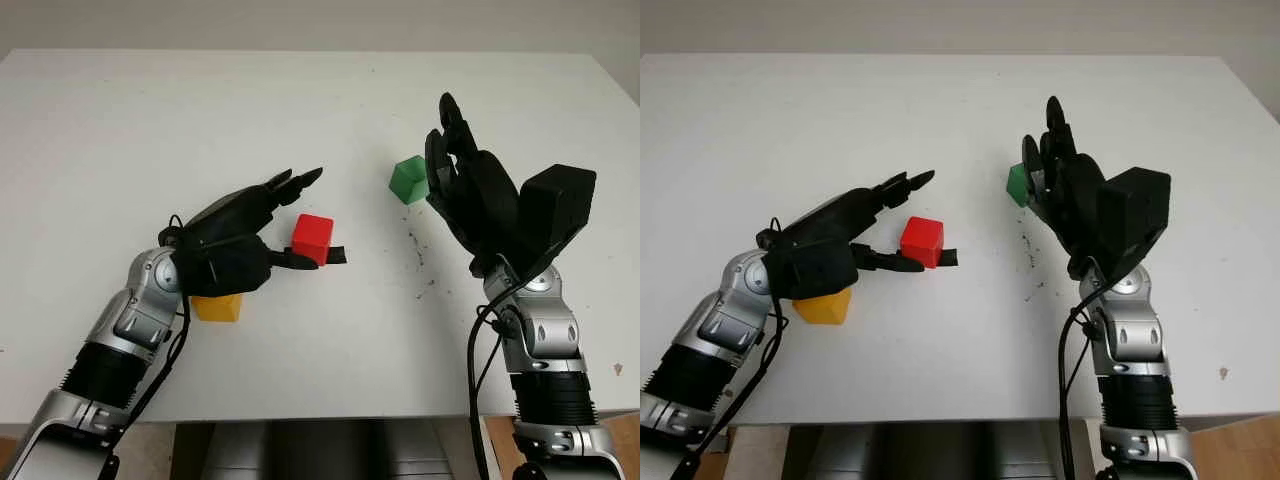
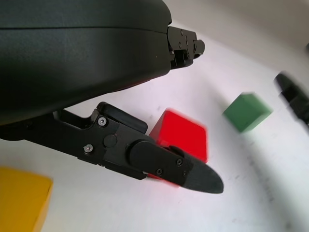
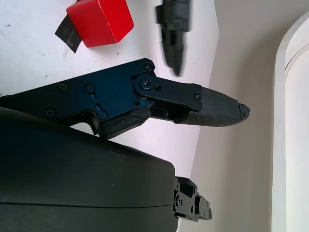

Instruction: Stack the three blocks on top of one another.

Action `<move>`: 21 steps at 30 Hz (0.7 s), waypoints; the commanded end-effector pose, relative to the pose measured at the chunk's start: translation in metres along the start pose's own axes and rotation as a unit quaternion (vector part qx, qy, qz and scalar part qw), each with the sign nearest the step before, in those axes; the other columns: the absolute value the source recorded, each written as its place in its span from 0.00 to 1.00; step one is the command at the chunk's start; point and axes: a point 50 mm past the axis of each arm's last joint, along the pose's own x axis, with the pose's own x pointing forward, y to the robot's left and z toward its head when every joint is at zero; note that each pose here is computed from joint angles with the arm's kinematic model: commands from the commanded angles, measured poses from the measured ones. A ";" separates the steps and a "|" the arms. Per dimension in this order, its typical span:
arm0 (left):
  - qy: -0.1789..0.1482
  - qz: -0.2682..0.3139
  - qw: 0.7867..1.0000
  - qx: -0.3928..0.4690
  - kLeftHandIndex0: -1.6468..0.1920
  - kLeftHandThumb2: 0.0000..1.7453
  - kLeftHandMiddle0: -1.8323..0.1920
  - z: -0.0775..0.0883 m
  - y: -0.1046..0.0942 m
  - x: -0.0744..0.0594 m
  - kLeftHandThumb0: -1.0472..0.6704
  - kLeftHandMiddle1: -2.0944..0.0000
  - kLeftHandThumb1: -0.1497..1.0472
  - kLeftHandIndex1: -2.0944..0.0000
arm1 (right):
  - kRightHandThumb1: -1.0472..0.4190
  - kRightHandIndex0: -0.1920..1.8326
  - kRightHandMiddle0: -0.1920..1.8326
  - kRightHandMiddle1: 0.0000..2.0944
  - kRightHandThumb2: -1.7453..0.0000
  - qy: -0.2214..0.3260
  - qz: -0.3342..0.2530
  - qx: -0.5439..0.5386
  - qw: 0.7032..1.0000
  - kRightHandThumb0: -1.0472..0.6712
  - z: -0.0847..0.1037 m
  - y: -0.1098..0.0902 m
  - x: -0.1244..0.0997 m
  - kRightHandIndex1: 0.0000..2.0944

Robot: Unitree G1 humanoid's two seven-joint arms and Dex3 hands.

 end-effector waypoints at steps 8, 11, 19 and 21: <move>-0.042 0.105 0.992 -0.052 0.89 0.17 0.98 0.008 0.062 -0.020 0.13 0.97 1.00 0.96 | 0.00 0.00 0.00 0.00 0.64 -0.005 0.001 0.001 1.000 0.17 0.002 -0.001 -0.001 0.00; -0.048 0.115 0.990 -0.072 0.85 0.14 0.96 0.004 0.080 -0.026 0.14 0.97 1.00 0.94 | 0.00 0.00 0.00 0.00 0.64 -0.004 0.001 -0.001 1.000 0.17 0.002 -0.001 0.000 0.00; 0.006 0.081 0.997 -0.008 0.73 0.05 0.91 -0.010 0.120 -0.069 0.12 0.97 0.98 0.91 | 0.00 0.00 0.00 0.00 0.64 -0.005 0.003 0.002 1.000 0.17 0.003 -0.001 0.001 0.00; 0.032 0.058 0.998 0.023 0.75 0.04 0.92 -0.013 0.122 -0.078 0.10 0.98 0.99 0.93 | 0.00 0.00 0.00 0.00 0.64 -0.005 0.004 0.002 1.000 0.17 0.003 -0.001 0.001 0.00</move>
